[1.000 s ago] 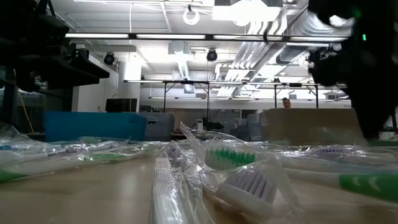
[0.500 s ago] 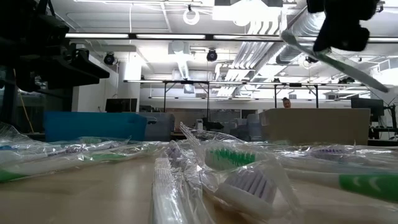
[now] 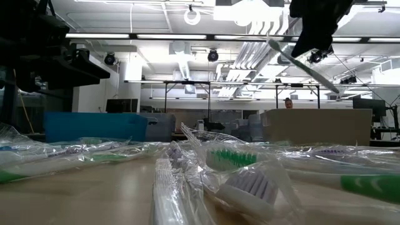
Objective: Pick & Place Toothbrushes
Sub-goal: Put the green toothbrush into the left black bin
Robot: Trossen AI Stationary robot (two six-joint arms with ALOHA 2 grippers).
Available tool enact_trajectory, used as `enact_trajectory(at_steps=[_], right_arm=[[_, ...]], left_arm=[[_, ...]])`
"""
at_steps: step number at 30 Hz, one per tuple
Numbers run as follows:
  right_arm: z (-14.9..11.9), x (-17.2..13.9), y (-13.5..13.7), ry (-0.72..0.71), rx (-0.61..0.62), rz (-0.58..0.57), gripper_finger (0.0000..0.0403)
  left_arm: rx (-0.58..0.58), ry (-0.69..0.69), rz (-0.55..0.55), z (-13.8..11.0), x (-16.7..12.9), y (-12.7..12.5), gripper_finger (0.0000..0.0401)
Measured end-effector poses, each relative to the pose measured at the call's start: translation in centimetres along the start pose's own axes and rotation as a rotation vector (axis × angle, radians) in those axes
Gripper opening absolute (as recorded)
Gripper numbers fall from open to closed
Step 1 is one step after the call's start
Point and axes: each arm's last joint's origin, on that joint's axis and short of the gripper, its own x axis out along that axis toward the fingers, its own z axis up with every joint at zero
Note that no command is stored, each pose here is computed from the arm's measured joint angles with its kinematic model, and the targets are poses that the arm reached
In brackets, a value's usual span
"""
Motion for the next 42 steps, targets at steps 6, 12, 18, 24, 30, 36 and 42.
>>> enact_trajectory(at_steps=[6, 12, 18, 24, 30, 36, 42], right_arm=[[1.3, -0.5, -3.2, 0.007, -0.029, -0.122, 0.0002], [2.1, -1.6, -6.0, -0.018, -0.047, -0.271, 0.0003], [2.3, -2.1, -8.3, -0.037, -0.061, -0.355, 0.0003], [2.4, -1.3, -9.8, -0.001, -0.033, -0.331, 0.0003], [2.8, -0.5, -10.2, -0.005, -0.049, -0.286, 0.0003], [3.6, 0.4, -9.6, -0.063, -0.085, -0.168, 0.0003], [5.0, 2.0, -7.6, -0.135, -0.149, -0.017, 0.0002]], left_arm=[[0.000, 0.000, 0.000, 0.0, 0.0, 0.0, 0.0219], [0.000, 0.000, 0.000, 0.0, 0.0, 0.0, 0.0219], [0.000, 0.000, 0.000, 0.0, 0.0, 0.0, 0.0219], [0.000, 0.000, 0.000, 0.0, 0.0, 0.0, 0.0219], [0.000, 0.000, 0.000, 0.0, 0.0, 0.0, 0.0219], [0.000, 0.000, 0.000, 0.0, 0.0, 0.0, 0.0219], [0.000, 0.000, 0.000, 0.0, 0.0, 0.0, 0.0219]])
